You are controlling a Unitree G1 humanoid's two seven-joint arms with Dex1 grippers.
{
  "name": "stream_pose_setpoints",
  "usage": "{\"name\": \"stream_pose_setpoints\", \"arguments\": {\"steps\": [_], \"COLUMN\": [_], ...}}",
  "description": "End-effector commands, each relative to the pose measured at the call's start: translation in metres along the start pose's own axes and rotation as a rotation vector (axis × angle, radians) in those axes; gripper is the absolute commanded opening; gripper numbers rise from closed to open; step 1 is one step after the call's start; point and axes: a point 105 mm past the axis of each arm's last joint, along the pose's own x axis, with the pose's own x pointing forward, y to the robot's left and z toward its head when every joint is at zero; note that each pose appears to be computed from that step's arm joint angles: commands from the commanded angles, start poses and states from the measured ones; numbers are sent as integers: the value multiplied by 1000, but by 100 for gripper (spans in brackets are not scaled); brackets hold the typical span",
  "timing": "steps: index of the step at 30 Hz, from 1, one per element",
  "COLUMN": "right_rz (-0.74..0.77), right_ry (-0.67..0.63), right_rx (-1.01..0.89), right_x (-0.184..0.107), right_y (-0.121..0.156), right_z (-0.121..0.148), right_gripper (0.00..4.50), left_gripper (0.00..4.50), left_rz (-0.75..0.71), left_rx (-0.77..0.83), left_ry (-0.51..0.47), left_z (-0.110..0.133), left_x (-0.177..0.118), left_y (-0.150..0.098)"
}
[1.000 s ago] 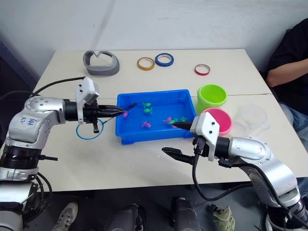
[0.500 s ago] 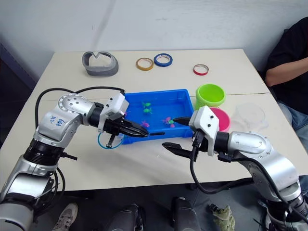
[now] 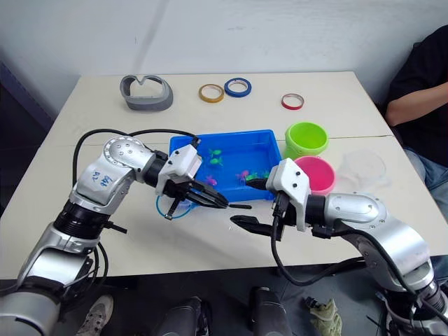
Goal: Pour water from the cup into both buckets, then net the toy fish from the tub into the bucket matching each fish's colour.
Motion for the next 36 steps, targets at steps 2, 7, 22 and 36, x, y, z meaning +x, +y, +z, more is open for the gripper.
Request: {"name": "stream_pose_setpoints", "arguments": {"steps": [2, 7, 22, 36], "right_rz": [17, 17, 16, 17], "right_ry": [-21, -20, -18, -20], "right_rx": [-41, -36, -31, -37], "right_x": [-1, -1, -1, 0], "right_y": [6, 6, 6, 6], "right_z": [11, 11, 12, 13], "right_gripper": [450, 450, 31, 14], "left_gripper": [8, 8, 0, 0], "left_rz": [10, 11, 10, 20], "left_rx": [49, 55, 62, 66], "left_ry": [0, -4, -11, -12], "left_z": [6, 6, 9, 10], "left_x": [-1, 1, 2, 1], "left_y": [5, 5, 7, 8]}}
